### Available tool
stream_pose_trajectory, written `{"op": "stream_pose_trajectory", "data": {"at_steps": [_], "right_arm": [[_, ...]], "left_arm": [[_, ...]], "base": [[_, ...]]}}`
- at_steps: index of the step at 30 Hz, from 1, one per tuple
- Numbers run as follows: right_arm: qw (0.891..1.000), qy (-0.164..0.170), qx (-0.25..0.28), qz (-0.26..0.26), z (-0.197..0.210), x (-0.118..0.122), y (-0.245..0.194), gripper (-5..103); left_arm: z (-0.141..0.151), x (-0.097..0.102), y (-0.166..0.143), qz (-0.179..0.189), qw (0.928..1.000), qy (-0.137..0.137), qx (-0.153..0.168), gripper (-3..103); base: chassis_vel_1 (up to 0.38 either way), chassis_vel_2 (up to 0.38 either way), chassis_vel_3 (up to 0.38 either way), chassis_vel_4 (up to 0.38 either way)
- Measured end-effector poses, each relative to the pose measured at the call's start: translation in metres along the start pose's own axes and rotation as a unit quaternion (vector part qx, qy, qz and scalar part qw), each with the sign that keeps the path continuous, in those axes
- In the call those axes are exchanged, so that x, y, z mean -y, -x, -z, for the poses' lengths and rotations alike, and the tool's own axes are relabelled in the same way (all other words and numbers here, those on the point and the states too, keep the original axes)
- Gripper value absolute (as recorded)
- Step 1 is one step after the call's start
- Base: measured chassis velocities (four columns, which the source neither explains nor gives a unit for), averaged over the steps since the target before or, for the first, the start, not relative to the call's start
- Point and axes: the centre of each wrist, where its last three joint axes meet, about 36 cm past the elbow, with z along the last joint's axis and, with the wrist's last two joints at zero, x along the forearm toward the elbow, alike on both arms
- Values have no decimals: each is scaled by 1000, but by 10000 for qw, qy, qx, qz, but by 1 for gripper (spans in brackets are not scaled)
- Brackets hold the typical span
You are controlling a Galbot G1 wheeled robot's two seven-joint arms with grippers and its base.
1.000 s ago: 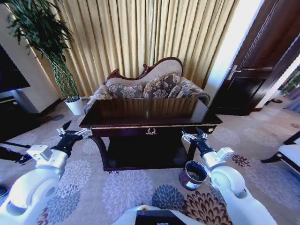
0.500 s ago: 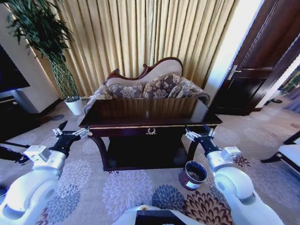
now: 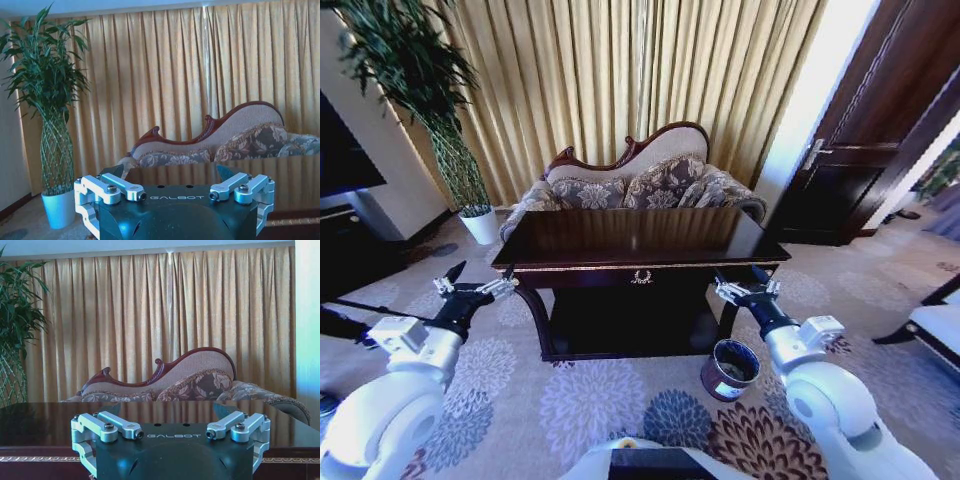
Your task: Move to the front of the table and place the trash on the table into the trash bin.
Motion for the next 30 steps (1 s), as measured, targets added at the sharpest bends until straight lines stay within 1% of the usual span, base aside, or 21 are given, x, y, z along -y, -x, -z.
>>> {"op": "stream_pose_trajectory", "data": {"at_steps": [15, 30], "right_arm": [[10000, -9, -14, -42, -3, -3, -5, 100], [9999, -12, 30, -111, -6, -5, -10, 100]], "left_arm": [[0, 0, 0, -18, 10000, 37, -37, 100], [-1, 1, 0, -47, 10000, 34, -41, 100]], "base": [[95, -94, -97, 93], [147, -143, -128, 152]]}}
